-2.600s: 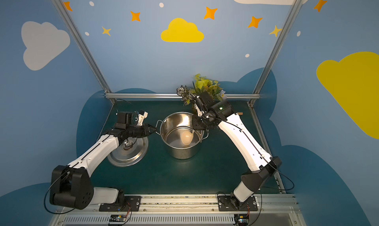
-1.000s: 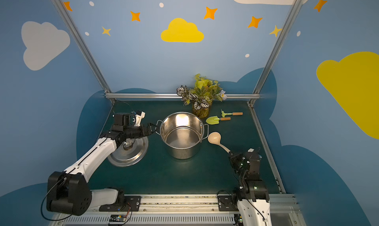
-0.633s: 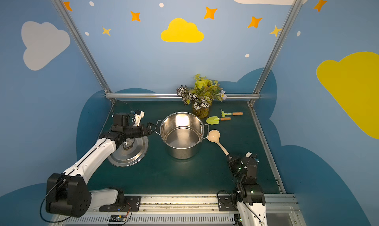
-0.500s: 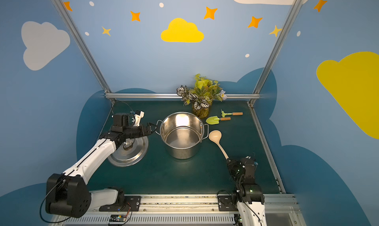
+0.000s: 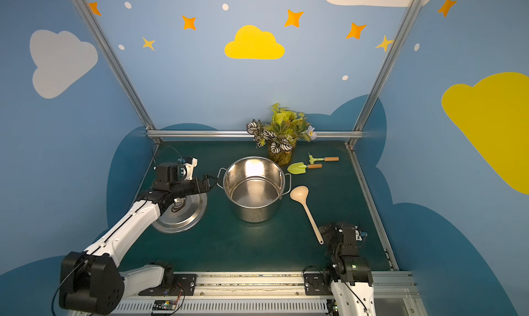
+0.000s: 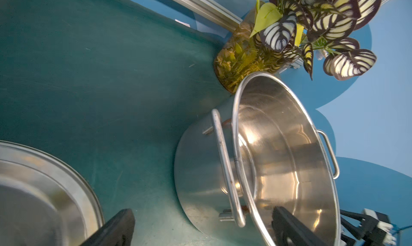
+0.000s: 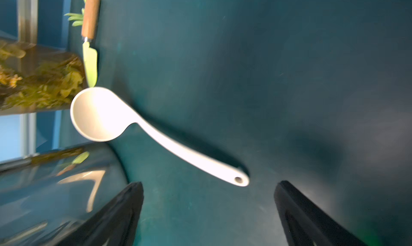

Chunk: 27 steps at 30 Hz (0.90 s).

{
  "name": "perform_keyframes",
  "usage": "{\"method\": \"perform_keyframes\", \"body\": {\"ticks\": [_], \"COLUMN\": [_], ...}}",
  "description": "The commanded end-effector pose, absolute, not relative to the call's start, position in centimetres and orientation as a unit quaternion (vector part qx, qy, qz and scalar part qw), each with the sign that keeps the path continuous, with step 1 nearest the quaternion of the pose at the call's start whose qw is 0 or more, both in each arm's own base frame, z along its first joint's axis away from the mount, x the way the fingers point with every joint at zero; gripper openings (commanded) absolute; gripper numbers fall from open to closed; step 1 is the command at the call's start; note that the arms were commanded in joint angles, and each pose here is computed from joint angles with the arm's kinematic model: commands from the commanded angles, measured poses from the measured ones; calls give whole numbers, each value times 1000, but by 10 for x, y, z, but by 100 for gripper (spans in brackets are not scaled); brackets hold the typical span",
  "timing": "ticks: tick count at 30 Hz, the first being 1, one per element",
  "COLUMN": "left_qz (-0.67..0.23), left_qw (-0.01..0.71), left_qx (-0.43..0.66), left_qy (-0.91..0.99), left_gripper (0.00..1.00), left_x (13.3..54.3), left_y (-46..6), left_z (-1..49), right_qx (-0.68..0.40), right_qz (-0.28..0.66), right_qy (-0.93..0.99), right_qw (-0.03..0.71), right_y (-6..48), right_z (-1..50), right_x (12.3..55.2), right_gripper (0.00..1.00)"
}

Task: Stir the soup with a spoon
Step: Reset both arms

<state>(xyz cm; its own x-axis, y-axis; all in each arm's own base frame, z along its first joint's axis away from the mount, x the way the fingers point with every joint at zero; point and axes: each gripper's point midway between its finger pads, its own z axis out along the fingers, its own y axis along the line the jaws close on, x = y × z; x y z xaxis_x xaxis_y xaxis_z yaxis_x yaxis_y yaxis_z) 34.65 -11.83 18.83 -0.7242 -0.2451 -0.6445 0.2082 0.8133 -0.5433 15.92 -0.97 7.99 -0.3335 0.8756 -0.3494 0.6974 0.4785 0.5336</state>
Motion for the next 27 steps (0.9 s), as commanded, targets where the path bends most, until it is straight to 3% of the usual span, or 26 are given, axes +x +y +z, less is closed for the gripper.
{"method": "perform_keyframes", "body": {"ticks": [1,9,14,21,27], "left_qz": [-243,-70,-27,-21,-60], "left_qw": [419,509,559,559,577], "left_qx": [-13,-10,-4,-15,15], "left_qy": [875,858,829,829,814], "left_gripper": [100,100,100,100,100], "left_x": [352,350,347,357,376], "left_y": [-97,-41,-17,4,-8], "left_z": [193,183,165,133,115], "right_qx": [484,367,260,162,127], "right_qz": [76,-54,-97,-133,-128], "right_qy": [800,776,776,823,818], "right_qw": [346,511,566,528,546], "right_y": [-35,-75,-67,-51,-45], "right_z": [99,166,168,126,125], "right_x": [159,222,275,325,353], "right_gripper": [98,98,98,98,98]}}
